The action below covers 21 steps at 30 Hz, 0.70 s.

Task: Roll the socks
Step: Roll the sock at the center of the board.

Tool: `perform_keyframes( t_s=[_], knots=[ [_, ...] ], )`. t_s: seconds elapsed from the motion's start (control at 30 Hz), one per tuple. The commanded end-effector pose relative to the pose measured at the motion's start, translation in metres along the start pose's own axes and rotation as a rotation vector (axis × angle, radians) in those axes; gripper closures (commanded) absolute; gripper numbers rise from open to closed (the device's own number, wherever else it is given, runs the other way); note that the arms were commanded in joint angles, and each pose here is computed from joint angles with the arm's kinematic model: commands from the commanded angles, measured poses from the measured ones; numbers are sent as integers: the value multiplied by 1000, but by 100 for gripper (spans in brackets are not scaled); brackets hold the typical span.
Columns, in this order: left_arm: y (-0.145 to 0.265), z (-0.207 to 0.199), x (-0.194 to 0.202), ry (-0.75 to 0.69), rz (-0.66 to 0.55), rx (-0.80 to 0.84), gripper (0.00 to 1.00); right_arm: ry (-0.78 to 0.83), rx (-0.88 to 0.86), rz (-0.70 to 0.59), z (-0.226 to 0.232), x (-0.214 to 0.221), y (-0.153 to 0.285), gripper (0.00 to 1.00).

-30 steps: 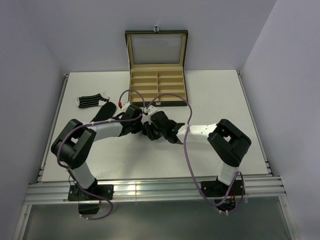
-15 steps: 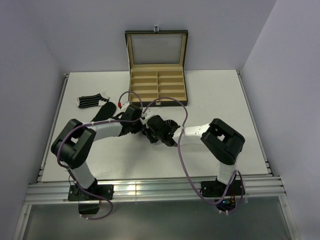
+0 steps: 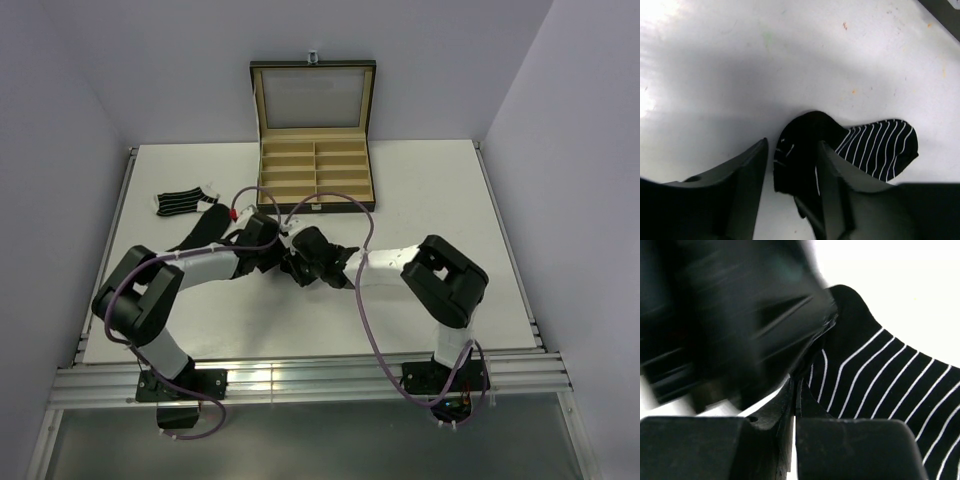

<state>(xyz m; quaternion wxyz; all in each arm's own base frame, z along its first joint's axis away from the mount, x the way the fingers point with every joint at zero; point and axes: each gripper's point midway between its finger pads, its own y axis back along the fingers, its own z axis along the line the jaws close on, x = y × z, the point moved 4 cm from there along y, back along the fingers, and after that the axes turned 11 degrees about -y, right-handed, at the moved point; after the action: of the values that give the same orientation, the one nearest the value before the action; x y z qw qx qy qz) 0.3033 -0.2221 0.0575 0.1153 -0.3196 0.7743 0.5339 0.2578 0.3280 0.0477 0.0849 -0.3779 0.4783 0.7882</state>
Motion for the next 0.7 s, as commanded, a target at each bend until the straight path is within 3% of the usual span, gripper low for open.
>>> perform_keyframes(
  t_s=[0.0,0.23,0.4,0.67],
  knots=[
    [13,24,20,-27,32,-81,47,-131,-95,56,-2,-13,8,100],
    [39,24,15,5,-47,12,37,-377,-264,129,-15,-20,14,100],
    [43,22,18,-21,-51,69,44,-511,-396,184,-19,-21,13,100],
    [29,11,19,-59,-22,110,47,-636,-446,255,-32,-14,3,100]
  ],
)
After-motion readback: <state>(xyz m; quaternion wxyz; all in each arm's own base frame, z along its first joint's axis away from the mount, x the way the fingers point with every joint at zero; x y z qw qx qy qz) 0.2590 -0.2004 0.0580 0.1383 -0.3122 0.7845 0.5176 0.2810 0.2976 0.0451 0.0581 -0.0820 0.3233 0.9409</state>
